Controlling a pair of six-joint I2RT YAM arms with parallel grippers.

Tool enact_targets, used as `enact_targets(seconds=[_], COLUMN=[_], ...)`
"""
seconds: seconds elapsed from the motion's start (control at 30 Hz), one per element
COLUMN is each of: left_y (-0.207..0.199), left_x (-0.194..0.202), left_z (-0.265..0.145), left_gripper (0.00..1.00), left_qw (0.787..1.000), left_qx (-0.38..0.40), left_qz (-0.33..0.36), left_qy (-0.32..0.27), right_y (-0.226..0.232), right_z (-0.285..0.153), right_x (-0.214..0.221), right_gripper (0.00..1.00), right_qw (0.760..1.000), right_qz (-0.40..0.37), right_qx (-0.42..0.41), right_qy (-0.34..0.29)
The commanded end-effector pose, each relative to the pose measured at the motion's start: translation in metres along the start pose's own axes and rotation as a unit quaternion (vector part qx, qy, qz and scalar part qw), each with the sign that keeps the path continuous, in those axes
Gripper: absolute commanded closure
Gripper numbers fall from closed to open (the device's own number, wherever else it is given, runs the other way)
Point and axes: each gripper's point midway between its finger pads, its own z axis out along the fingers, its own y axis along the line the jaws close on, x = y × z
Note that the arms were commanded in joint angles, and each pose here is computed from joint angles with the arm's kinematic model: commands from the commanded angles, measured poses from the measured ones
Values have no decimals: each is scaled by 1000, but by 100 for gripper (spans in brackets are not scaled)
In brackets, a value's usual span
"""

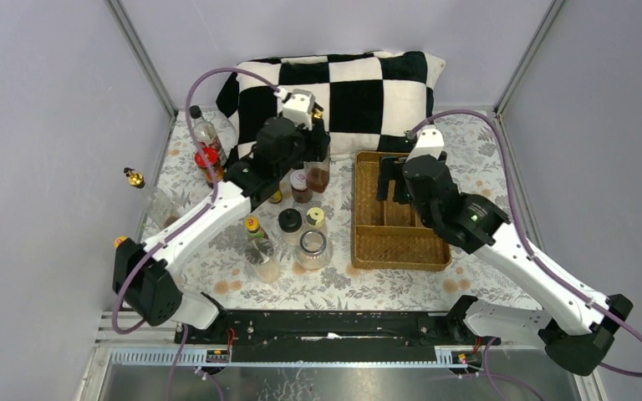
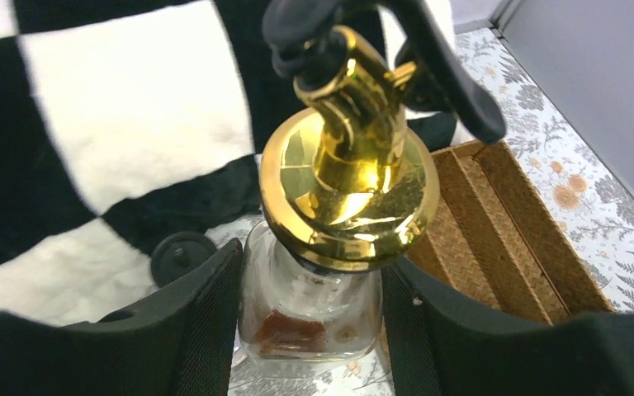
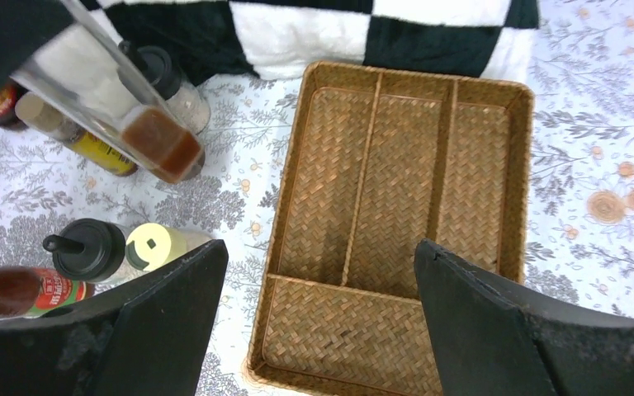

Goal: Organize the condiment bottles
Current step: Pick up the bottle from the center of the board, then place the bottle in the storage box.

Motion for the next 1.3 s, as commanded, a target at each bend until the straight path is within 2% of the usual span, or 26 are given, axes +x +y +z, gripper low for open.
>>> enact_targets(seconds=[0.0,0.3,0.47,0.93,1.27], left_y=[-45,-103,-117,-113,-91], left_x=[-67,-71,-70,-31,-12], left_z=[14,48,69,140,166], left_gripper=[89,90,90,91,92], left_qw=[993,990,989,992,990], left_qx=[49,95,101,46,-12], left_qz=[-2,8,7,-30,-45], left_qy=[-104,-105,-112,-115,-137], right_y=[-22,-34,-39,-41,-35], right_z=[-21,-22,-22,-16,4], right_x=[-23,-20,-19,-16,7], right_gripper=[9,8,8,8,8], right_qw=[999,999,998,999,1000], right_qz=[2,-3,-3,-2,-6], right_qx=[27,44,47,36,22], right_qy=[-29,-31,-32,-27,-2])
